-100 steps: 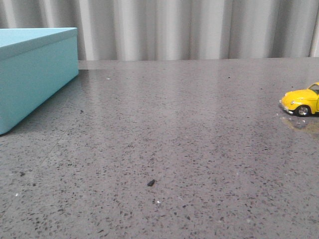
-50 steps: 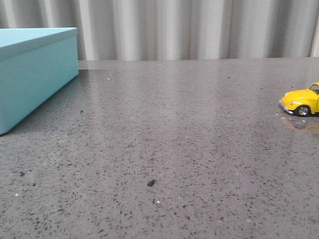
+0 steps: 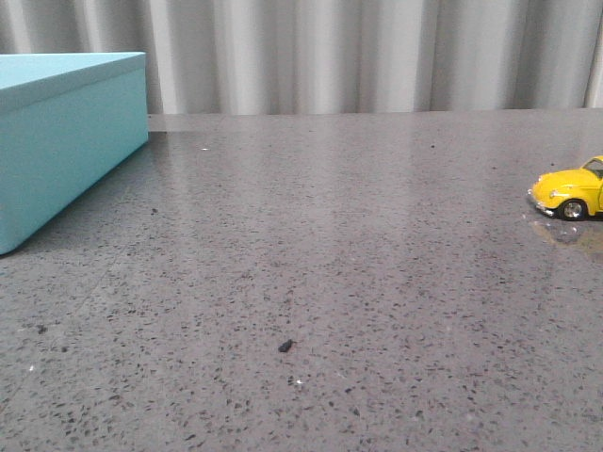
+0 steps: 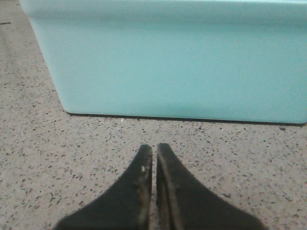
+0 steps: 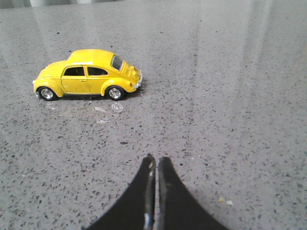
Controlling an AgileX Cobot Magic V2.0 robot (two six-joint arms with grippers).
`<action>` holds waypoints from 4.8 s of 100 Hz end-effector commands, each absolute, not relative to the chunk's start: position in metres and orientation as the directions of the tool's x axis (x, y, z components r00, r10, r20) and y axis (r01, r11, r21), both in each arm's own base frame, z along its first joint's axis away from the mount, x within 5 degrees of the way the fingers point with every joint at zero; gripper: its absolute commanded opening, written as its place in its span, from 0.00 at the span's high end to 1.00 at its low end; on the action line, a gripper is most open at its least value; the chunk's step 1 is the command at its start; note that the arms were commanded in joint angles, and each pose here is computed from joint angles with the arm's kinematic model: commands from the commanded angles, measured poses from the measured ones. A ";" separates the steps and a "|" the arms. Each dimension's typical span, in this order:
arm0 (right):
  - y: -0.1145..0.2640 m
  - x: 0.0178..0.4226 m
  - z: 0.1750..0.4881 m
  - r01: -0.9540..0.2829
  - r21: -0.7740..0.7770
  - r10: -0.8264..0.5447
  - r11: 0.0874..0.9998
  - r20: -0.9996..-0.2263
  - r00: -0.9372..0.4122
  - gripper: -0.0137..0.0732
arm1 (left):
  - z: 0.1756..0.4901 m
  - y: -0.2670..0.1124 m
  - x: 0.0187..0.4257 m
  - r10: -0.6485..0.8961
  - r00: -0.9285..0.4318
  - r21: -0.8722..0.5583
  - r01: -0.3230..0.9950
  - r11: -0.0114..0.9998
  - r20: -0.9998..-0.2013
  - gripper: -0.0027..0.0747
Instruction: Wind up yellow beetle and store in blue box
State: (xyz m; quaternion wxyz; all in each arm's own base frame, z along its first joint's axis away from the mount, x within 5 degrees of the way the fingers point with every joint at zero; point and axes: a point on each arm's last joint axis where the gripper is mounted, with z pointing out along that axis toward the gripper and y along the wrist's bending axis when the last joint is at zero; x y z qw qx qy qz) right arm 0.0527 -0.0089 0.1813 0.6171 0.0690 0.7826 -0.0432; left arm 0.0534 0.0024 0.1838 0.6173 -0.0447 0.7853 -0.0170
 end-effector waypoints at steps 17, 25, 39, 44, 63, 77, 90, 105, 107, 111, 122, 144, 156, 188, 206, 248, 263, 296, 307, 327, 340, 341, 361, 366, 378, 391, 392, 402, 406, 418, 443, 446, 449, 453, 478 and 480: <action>-0.009 0.052 0.177 0.162 0.001 0.037 0.987 -0.975 -0.219 0.91 | 0.183 0.002 0.054 -0.100 -0.166 -0.094 -0.043 0.995 -0.981 0.99; -0.009 0.052 0.177 0.162 0.001 0.037 0.987 -0.975 -0.219 0.91 | 0.183 0.002 0.054 -0.100 -0.155 -0.094 -0.042 0.995 -0.983 0.99; -0.009 0.052 0.177 0.162 0.001 0.037 0.987 -0.975 -0.219 0.91 | 0.183 0.002 0.054 -0.100 -0.155 -0.094 -0.042 0.995 -0.983 0.99; -0.009 0.052 0.177 0.162 0.001 0.037 0.987 -0.975 -0.219 0.91 | 0.183 0.002 0.054 -0.100 -0.155 -0.094 -0.042 0.995 -0.983 0.99; -0.009 0.052 0.177 0.162 0.001 0.037 0.987 -0.975 -0.219 0.91 | 0.183 0.002 0.054 -0.100 -0.155 -0.094 -0.042 0.995 -0.983 0.99; -0.009 0.052 0.177 0.162 0.001 0.037 0.987 -0.975 -0.219 0.91 | 0.183 0.002 0.054 -0.100 -0.155 -0.094 -0.042 0.995 -0.983 0.99; -0.009 0.052 0.177 0.162 0.001 0.037 0.987 -0.975 -0.219 0.91 | 0.183 0.002 0.054 -0.100 -0.155 -0.094 -0.042 0.995 -0.983 0.99; -0.009 0.052 0.177 0.162 0.001 0.037 0.987 -0.975 -0.219 0.91 | 0.184 0.002 0.054 -0.100 -0.154 -0.094 -0.041 0.995 -0.983 0.99; -0.009 0.052 0.177 0.162 0.001 0.037 0.987 -0.975 -0.219 0.91 | 0.184 0.002 0.054 -0.106 -0.153 -0.100 -0.041 0.994 -0.983 0.99; -0.009 0.052 0.177 0.162 0.001 0.037 0.987 -0.975 -0.219 0.91 | 0.184 0.002 0.054 -0.109 -0.147 -0.104 -0.039 0.994 -0.983 0.99; -0.009 0.052 0.177 0.162 0.001 0.037 0.987 -0.975 -0.219 0.91 | 0.185 0.002 0.054 -0.108 -0.139 -0.104 -0.038 0.994 -0.984 0.99; -0.009 0.053 0.177 0.161 0.003 0.037 0.987 -0.977 -0.209 0.91 | 0.185 0.002 0.054 -0.108 -0.137 -0.104 -0.038 0.994 -0.985 0.99; -0.009 0.054 0.184 0.157 0.004 0.027 0.988 -0.989 -0.144 0.91 | 0.190 0.001 0.055 -0.128 -0.084 -0.126 -0.026 0.992 -0.988 0.99; -0.008 0.055 0.205 0.143 0.004 -0.008 0.990 -0.996 0.087 0.91 | 0.214 0.000 0.054 -0.146 0.172 -0.144 0.019 0.989 -0.974 0.99; -0.008 0.054 0.212 0.137 0.025 0.001 0.990 -0.985 0.171 0.91 | 0.218 0.000 0.053 -0.145 0.221 -0.143 0.028 0.989 -0.964 0.99; -0.007 0.051 0.223 0.130 0.039 0.003 0.991 -0.963 0.268 0.91 | 0.223 0.000 0.051 -0.158 0.266 -0.154 0.037 0.987 -0.951 0.99; -0.007 0.049 0.234 0.130 0.039 0.001 0.991 -0.960 0.280 0.91 | 0.235 0.000 0.049 -0.167 0.300 -0.161 0.043 0.986 -0.939 0.99; -0.008 0.052 0.269 0.145 0.042 0.034 0.989 -0.998 0.057 0.91 | 0.277 0.000 0.047 -0.144 0.223 -0.142 0.025 0.990 -0.964 0.99; -0.010 0.063 0.292 0.148 0.042 0.044 0.988 -0.999 -0.011 0.91 | 0.286 0.000 0.052 -0.144 0.190 -0.143 0.019 0.990 -0.971 0.99; -0.016 0.094 0.339 0.161 -0.015 0.019 0.987 -0.978 -0.208 0.91 | 0.300 0.001 0.060 -0.144 0.168 -0.144 0.016 0.989 -0.975 0.99; -0.017 0.111 0.354 0.158 0.012 0.040 0.987 -0.984 -0.176 0.91 | 0.305 0.000 0.061 -0.145 0.173 -0.144 0.019 0.989 -0.974 0.99; -0.017 0.113 0.354 0.156 0.017 0.045 0.988 -0.984 -0.175 0.91 | 0.305 0.000 0.061 -0.145 0.173 -0.144 0.019 0.989 -0.974 0.99; -0.017 0.134 0.362 0.131 0.018 0.052 0.991 -0.964 -0.262 0.91 | 0.305 0.000 0.061 -0.145 0.171 -0.144 0.018 0.989 -0.975 0.99; -0.015 0.141 0.364 0.118 0.018 0.052 0.993 -0.954 -0.296 0.91 | 0.305 0.000 0.061 -0.145 0.171 -0.144 0.018 0.989 -0.975 0.99; -0.010 0.161 0.369 0.078 0.016 0.045 0.997 -0.919 -0.392 0.91 | 0.305 0.000 0.061 -0.145 0.171 -0.144 0.018 0.989 -0.975 0.99; -0.005 0.189 0.371 0.043 0.012 0.032 0.999 -0.869 -0.494 0.91 | 0.305 0.000 0.061 -0.145 0.171 -0.144 0.018 0.989 -0.975 0.99; -0.004 0.191 0.370 0.040 0.012 0.030 0.999 -0.865 -0.501 0.91 | 0.305 0.000 0.061 -0.145 0.171 -0.144 0.018 0.989 -0.975 0.99; 0.000 0.212 0.368 0.018 0.010 0.019 1.000 -0.829 -0.559 0.91 | 0.305 0.000 0.061 -0.145 0.171 -0.144 0.018 0.989 -0.975 0.99; 0.002 0.218 0.368 0.011 0.010 0.015 1.000 -0.819 -0.573 0.91 | 0.305 0.000 0.061 -0.145 0.171 -0.144 0.018 0.989 -0.975 0.99; 0.006 0.237 0.363 -0.004 0.007 0.002 1.000 -0.741 -0.672 0.91 | 0.305 0.000 0.061 -0.145 0.171 -0.144 0.018 0.989 -0.975 0.99; 0.011 0.269 0.355 -0.006 0.032 0.014 0.999 -0.596 -0.803 0.91 | 0.305 0.000 0.061 -0.145 0.170 -0.144 0.018 0.989 -0.975 0.99; 0.012 0.273 0.353 -0.005 0.038 0.017 0.999 -0.568 -0.823 0.91 | 0.305 0.000 0.061 -0.145 0.170 -0.144 0.018 0.989 -0.975 0.99; 0.013 0.275 0.351 -0.005 0.044 0.020 0.999 -0.549 -0.835 0.91 | 0.305 0.000 0.061 -0.145 0.170 -0.144 0.018 0.989 -0.975 0.99; 0.014 0.279 0.349 -0.001 0.054 0.028 0.999 -0.526 -0.850 0.91 | 0.305 0.000 0.061 -0.145 0.170 -0.144 0.018 0.989 -0.975 0.99; 0.016 0.298 0.335 0.011 0.074 0.041 0.997 -0.422 -0.906 0.91 | 0.305 0.000 0.061 -0.145 0.170 -0.144 0.018 0.989 -0.975 0.99; 0.016 0.298 0.334 0.015 0.076 0.046 0.997 -0.418 -0.907 0.91 | 0.305 0.000 0.061 -0.145 0.170 -0.144 0.018 0.989 -0.975 0.99</action>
